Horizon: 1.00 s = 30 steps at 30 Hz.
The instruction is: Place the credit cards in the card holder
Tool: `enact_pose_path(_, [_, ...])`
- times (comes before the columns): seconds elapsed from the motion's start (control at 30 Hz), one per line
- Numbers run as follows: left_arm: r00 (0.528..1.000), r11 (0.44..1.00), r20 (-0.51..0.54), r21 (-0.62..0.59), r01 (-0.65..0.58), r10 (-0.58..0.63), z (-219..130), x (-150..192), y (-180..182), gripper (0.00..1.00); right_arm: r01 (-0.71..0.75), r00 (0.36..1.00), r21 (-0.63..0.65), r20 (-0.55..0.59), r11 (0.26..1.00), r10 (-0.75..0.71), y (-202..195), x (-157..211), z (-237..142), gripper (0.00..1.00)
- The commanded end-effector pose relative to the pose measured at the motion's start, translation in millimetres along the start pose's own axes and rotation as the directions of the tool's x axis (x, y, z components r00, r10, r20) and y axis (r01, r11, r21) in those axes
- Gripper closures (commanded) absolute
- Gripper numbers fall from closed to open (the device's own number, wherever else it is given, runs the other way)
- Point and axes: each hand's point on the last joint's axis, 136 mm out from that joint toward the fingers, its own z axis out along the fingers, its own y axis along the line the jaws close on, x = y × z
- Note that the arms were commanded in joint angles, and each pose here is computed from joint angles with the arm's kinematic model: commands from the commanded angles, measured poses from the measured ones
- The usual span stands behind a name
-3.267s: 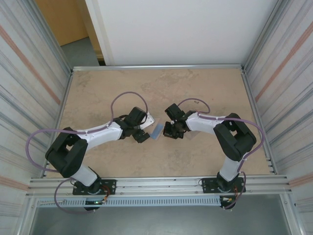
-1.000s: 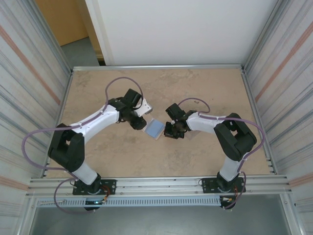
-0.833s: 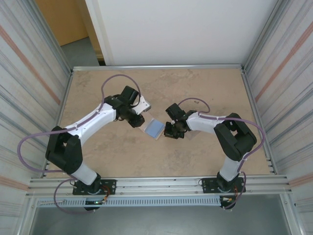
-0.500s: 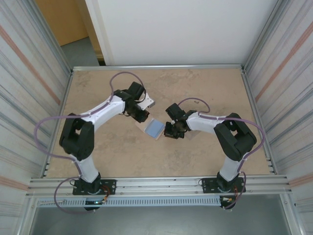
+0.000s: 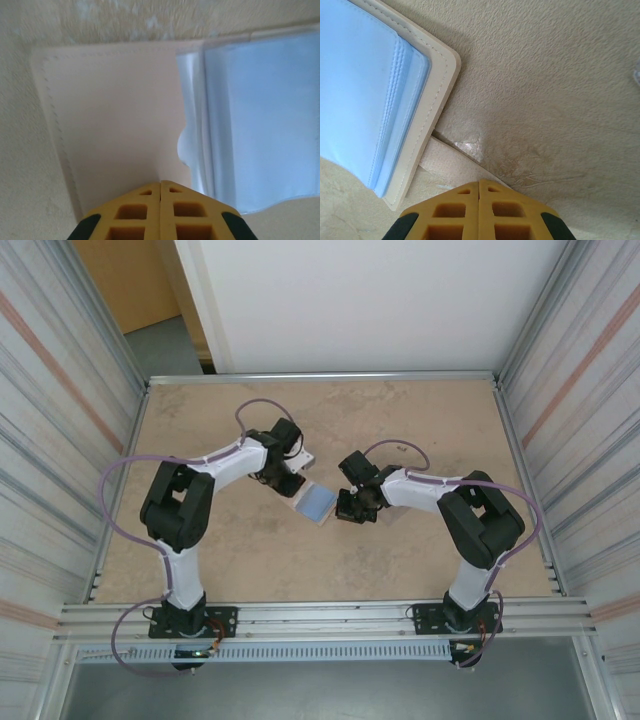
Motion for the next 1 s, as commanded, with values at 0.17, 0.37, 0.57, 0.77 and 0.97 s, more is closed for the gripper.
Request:
enact_pose_path(0.17, [1.0,1.0,-0.023,0.0,-0.014,0.014,13,25,-9,1.0,0.019,1.0,0.037,-0.017,0.999,-0.018,-4,14,-3,1.0])
enact_pose_path(0.37, [0.999,0.998,-0.008,0.022,-0.051,0.051,10,43,-28,1.0,0.035,0.999,0.043,-0.008,0.998,-0.035,-1,21,-12,1.0])
enact_pose_path(0.57, [0.995,0.997,0.062,0.017,-0.073,0.072,-5,51,-35,1.0,0.051,0.999,0.038,0.011,0.998,-0.051,5,29,-28,1.0])
enact_pose_path(0.77, [0.992,0.995,0.08,0.007,-0.096,0.095,-4,45,-34,1.0,0.036,0.999,-0.025,0.036,0.999,-0.035,18,20,-37,1.0])
enact_pose_path(0.97, [0.991,0.995,0.08,-0.012,-0.102,0.103,-2,41,-30,1.0,0.024,0.999,-0.073,0.033,0.997,-0.021,29,-1,-30,1.0])
